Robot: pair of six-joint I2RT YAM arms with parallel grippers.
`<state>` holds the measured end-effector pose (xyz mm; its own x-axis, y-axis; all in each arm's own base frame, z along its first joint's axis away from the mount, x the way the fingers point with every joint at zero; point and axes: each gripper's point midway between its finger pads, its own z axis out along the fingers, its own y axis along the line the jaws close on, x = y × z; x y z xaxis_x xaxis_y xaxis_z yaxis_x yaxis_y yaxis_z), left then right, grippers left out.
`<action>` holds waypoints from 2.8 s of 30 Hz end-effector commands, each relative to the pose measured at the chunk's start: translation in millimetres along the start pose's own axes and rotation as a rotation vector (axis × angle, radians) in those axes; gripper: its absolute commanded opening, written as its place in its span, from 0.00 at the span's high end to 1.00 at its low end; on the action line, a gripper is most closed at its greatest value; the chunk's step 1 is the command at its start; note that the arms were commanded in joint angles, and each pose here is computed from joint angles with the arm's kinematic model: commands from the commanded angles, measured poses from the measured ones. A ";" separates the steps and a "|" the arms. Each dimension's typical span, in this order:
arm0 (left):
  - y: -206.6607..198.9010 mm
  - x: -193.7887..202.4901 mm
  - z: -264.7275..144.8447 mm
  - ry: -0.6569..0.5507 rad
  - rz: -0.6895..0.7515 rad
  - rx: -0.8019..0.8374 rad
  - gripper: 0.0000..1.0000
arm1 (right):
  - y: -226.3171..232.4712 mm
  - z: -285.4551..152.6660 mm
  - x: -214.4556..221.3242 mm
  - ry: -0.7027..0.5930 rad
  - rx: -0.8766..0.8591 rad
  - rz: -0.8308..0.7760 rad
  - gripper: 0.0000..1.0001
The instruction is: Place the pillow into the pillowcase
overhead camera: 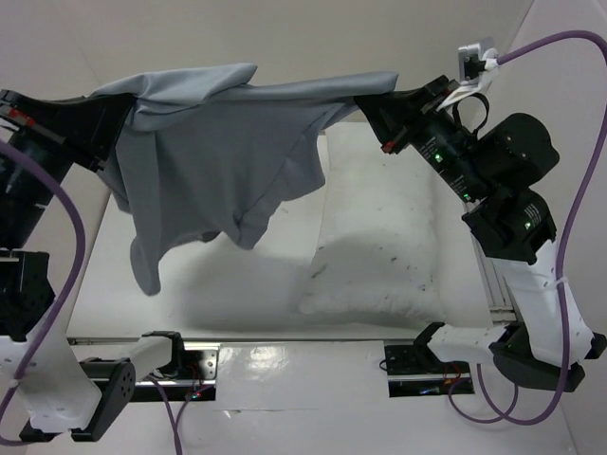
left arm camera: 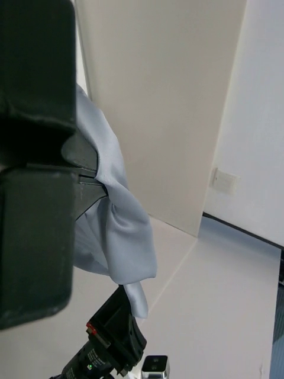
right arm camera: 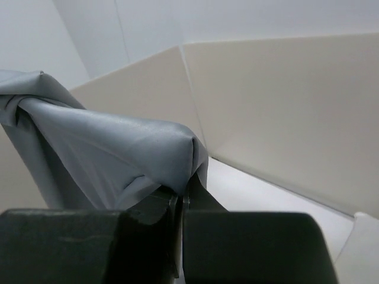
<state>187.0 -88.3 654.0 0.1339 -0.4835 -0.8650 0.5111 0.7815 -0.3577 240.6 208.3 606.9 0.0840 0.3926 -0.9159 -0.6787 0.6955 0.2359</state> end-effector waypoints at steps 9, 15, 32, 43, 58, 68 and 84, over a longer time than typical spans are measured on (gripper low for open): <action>60.4 6.2 46.0 -0.043 0.004 -0.130 1.00 | -78.0 62.2 16.8 -0.043 0.340 -0.151 1.00; 186.0 106.8 128.6 0.170 -0.068 -0.309 1.00 | -194.5 135.7 105.7 0.082 0.408 -0.136 1.00; 297.9 289.3 85.1 0.672 -0.187 -0.571 0.21 | -256.3 113.3 317.3 0.564 0.474 0.000 0.05; 255.0 417.2 -103.6 0.971 -0.389 -0.789 0.33 | -55.4 -20.3 421.7 1.016 0.195 0.101 0.00; 295.0 478.1 -178.2 1.056 -0.655 -1.069 0.15 | -111.8 -140.1 519.2 1.374 0.715 -0.078 0.00; 292.3 508.9 -173.1 1.132 -0.783 -0.970 0.76 | -181.9 -144.7 450.9 1.246 0.809 0.046 0.00; 266.5 434.2 -114.7 1.082 -0.405 -0.757 1.00 | -111.9 -158.3 512.5 1.397 0.615 0.153 0.03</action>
<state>283.8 -52.8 115.1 -0.8186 -0.5175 -0.2491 -0.3446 0.7896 -0.5078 247.0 236.7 66.3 -0.9147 -0.1797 -0.3621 -0.2315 0.9672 0.1048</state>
